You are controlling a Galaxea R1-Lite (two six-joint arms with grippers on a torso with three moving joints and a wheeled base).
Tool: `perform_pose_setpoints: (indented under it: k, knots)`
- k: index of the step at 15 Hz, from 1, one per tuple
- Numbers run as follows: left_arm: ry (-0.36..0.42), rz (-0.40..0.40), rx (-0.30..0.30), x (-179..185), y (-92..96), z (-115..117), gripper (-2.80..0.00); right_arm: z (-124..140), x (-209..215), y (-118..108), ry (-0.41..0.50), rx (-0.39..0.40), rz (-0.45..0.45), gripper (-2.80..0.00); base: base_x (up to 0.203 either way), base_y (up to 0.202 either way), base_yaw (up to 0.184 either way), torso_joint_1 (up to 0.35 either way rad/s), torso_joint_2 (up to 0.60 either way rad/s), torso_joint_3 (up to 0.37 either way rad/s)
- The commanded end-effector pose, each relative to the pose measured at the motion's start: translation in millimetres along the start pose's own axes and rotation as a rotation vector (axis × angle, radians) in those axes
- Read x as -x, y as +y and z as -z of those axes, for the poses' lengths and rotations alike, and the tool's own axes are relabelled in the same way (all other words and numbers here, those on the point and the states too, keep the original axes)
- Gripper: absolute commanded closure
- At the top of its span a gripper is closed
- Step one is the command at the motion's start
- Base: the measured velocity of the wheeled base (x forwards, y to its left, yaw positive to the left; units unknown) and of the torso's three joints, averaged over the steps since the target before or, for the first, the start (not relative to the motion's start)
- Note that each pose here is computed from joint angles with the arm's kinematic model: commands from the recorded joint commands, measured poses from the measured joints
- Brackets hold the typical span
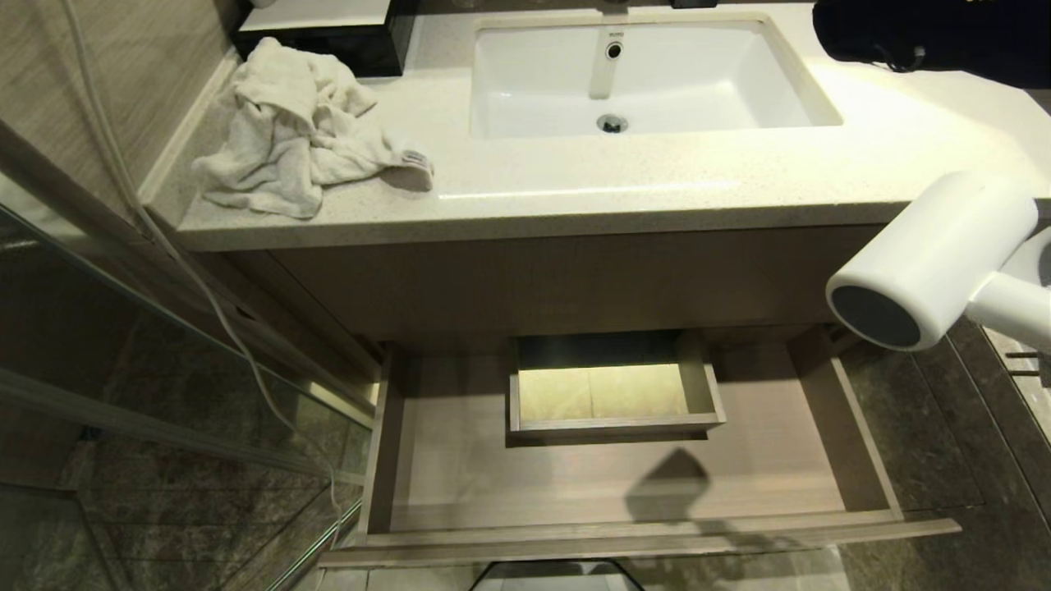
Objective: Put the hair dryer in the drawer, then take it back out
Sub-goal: Put it into the drawer
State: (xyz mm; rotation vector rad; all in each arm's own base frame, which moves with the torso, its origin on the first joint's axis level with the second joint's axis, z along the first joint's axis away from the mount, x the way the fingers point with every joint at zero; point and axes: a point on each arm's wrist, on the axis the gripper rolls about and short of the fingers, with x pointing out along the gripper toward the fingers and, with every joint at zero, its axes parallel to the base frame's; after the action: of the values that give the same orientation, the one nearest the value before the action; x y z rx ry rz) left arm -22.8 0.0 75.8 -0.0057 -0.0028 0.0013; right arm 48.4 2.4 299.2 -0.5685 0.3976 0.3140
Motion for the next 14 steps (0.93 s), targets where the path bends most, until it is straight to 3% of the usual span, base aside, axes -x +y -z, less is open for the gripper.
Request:
perform_pose_setpoints:
  k: [1, 14]
  knots:
    - [0.001, 0.000, 0.000, -0.1, 0.0, -0.1, 0.00, 1.4, 0.0, 0.7, 0.006, -0.006, 0.000, 0.00, 0.000, 0.000, 0.000, -0.181, 0.37, 0.170]
    - [-0.002, 0.000, 0.000, 0.1, 0.0, -0.4, 0.00, 4.6, 0.2, 2.5, 0.013, -0.037, 0.009, 0.00, 0.000, 0.000, 0.000, -0.252, 0.48, 0.225]
